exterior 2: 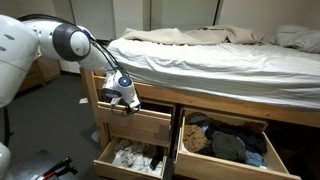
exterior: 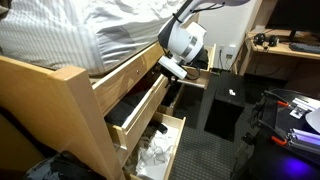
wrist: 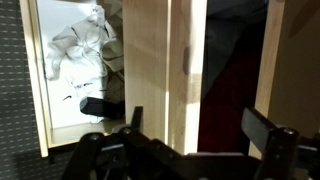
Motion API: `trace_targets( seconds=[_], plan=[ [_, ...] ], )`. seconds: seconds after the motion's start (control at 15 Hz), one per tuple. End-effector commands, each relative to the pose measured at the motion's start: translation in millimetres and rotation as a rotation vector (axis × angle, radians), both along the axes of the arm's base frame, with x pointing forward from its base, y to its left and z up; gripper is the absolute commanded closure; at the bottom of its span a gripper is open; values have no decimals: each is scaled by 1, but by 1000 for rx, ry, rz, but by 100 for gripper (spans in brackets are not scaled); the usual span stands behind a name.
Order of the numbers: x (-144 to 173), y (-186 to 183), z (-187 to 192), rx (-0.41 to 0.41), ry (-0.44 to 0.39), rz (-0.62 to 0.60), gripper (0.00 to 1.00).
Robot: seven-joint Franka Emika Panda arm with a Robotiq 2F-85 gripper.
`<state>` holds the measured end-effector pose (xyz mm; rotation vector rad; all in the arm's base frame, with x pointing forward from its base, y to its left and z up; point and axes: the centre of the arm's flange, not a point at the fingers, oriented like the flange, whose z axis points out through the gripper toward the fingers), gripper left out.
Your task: Open the top left bedroom drawer fully
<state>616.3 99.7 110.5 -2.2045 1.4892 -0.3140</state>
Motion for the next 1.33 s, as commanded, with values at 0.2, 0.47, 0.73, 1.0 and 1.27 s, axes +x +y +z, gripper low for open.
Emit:
trace_targets(
  seconds=[0.2, 0.47, 0.73, 1.0, 1.27],
  plan=[
    [11, -3, -15, -42, -48, -57, 0],
    [11, -3, -11, -48, -33, -39, 0],
    [26, -4, -31, -41, 12, -30, 0],
    [34, 0, -53, -72, 32, -13, 0],
    [18, -3, -56, -80, 28, -12, 0]
  ],
)
